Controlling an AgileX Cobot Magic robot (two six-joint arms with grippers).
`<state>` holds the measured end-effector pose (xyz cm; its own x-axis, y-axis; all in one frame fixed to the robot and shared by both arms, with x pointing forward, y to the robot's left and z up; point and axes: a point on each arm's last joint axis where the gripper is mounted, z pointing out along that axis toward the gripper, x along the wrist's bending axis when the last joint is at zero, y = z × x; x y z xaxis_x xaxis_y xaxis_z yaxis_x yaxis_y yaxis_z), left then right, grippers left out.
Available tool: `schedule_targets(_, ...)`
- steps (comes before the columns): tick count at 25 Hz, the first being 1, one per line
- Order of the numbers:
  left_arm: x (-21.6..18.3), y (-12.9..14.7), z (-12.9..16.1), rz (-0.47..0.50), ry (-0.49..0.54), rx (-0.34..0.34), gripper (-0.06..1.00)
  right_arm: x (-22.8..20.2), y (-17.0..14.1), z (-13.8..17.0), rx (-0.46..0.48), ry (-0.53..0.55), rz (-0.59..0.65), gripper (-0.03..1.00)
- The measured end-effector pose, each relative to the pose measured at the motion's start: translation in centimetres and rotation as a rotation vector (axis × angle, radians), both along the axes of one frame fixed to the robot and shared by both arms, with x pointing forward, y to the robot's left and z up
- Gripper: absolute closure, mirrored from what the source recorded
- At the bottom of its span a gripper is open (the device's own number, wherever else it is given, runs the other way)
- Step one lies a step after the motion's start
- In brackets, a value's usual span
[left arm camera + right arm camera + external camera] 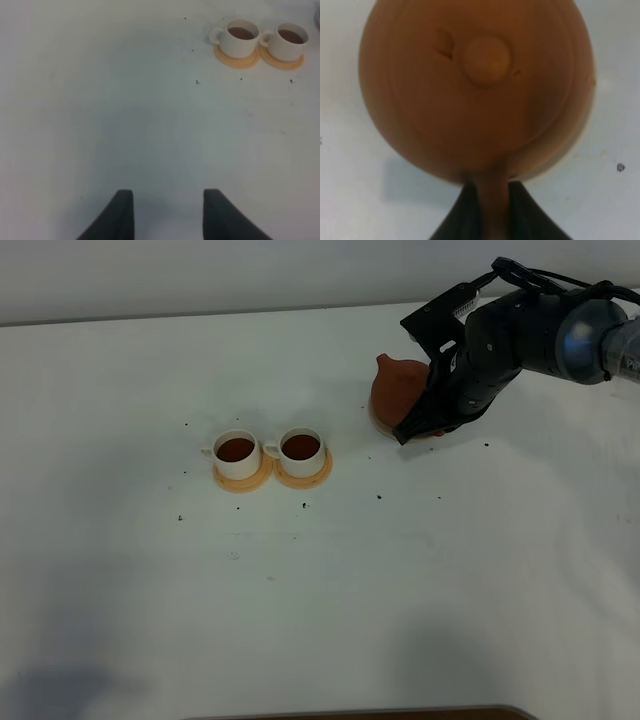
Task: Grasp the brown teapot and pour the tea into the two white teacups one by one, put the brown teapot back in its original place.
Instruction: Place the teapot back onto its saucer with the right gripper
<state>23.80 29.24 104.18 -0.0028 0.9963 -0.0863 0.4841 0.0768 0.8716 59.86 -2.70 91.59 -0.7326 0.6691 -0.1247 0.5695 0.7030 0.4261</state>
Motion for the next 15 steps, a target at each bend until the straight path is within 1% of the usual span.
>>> schedule_targets(2,0.0,0.0,0.0,0.0,0.0,0.0,0.58,-0.1,-0.1,0.0,-0.007,0.01,-0.004,0.75)
schedule_targets(4,0.0,0.0,0.0,0.0,0.0,0.0,0.58,-0.2,-0.2,0.1,-0.02,0.025,-0.005,0.66)
schedule_targets(8,0.0,0.0,0.0,0.001,0.0,-0.001,0.58,-0.8,-0.7,1.8,-0.04,0.046,-0.009,0.49)
schedule_targets(11,0.0,0.0,0.0,0.001,0.0,-0.001,0.58,-1.7,-1.5,3.9,-0.078,0.09,-0.018,0.42)
schedule_targets(15,0.0,0.0,0.0,0.001,0.0,-0.001,0.58,-3.4,-2.8,6.2,-0.14,0.196,-0.054,0.42)
